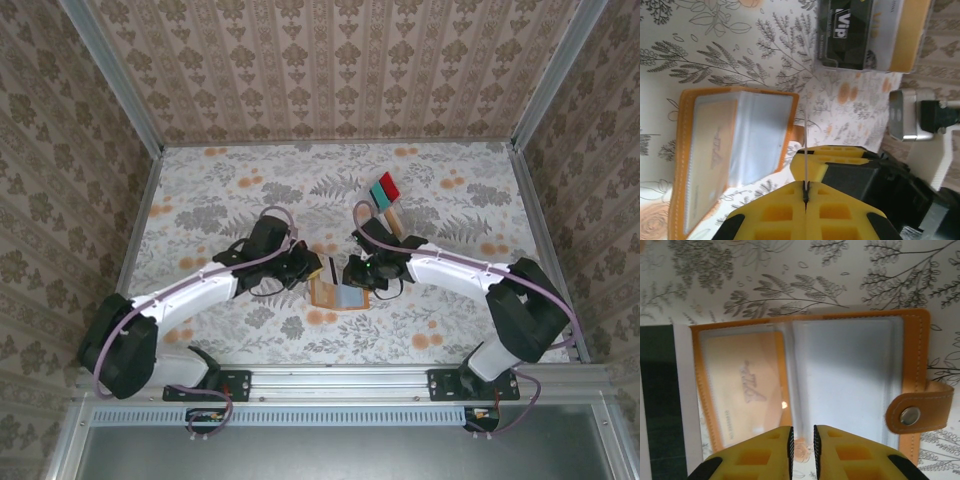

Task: Put the credit cards into the card holder
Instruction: Insert the credit card into the card slot.

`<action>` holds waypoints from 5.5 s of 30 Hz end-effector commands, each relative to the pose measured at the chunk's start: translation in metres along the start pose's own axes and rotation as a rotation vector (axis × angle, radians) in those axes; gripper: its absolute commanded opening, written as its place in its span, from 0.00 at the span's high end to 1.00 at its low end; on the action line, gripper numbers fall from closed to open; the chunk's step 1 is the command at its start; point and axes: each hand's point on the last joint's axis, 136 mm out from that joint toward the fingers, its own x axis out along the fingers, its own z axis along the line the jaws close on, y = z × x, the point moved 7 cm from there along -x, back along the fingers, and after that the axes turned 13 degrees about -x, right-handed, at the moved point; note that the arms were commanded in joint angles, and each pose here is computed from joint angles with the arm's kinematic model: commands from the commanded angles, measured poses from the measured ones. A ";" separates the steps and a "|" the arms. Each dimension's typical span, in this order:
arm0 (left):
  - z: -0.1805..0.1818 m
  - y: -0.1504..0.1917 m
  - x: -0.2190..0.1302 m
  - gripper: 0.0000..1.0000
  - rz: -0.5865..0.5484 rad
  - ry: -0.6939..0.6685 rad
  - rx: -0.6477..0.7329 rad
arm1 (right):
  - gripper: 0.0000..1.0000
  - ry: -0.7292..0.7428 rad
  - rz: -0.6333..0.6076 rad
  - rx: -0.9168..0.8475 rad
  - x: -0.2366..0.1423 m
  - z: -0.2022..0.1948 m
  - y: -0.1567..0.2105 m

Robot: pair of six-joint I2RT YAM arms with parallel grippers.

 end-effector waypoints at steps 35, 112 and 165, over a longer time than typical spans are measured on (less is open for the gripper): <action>0.039 -0.003 0.033 1.00 -0.072 0.005 0.278 | 0.87 0.390 0.097 -0.006 0.023 -0.061 0.027; 0.079 0.017 0.058 0.96 -0.071 -0.121 0.187 | 0.85 0.322 0.080 -0.018 0.023 -0.055 0.027; 0.072 0.018 0.066 0.90 -0.022 -0.103 0.208 | 0.86 0.288 0.098 -0.053 0.040 -0.043 0.021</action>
